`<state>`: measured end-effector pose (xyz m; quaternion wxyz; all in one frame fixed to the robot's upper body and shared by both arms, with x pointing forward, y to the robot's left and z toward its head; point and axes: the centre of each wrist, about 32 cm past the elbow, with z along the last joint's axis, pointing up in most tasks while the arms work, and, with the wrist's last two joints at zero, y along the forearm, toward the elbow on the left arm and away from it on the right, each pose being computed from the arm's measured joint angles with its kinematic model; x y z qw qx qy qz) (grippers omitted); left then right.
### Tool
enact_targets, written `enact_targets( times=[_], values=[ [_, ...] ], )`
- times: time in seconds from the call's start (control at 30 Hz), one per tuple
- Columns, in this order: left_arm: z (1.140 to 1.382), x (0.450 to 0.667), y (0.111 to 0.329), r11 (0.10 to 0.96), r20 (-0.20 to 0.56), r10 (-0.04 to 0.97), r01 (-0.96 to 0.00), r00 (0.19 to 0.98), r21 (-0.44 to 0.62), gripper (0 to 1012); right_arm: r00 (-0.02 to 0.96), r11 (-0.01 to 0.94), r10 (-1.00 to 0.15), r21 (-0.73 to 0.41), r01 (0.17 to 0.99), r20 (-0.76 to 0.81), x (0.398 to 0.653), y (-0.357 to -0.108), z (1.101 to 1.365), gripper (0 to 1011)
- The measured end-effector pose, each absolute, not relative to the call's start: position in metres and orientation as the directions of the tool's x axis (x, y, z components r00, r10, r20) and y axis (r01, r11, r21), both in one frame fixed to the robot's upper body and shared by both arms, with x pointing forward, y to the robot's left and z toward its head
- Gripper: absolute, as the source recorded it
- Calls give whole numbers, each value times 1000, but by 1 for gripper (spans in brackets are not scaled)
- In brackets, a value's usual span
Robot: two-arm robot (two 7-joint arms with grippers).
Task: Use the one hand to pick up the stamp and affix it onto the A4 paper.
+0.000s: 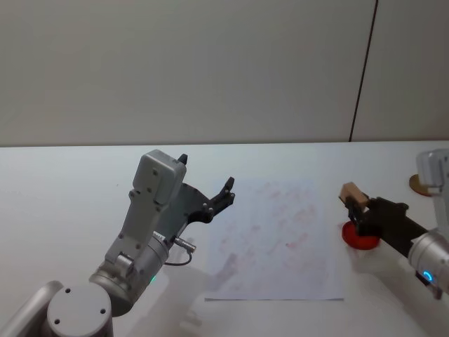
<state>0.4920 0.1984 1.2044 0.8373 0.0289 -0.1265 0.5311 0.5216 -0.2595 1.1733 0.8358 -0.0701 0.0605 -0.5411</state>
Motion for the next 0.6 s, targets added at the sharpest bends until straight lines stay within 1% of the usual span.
enact_targets(
  times=[0.3,0.6],
  values=[
    [1204,492,198,434,243,882,-897,404,-86,993,507,504,-862,-149,851,-18,520,-246,1186,220],
    [1204,492,198,434,242,882,-897,404,-86,993,603,599,-797,-177,781,-33,520,-229,1188,220]
  ],
)
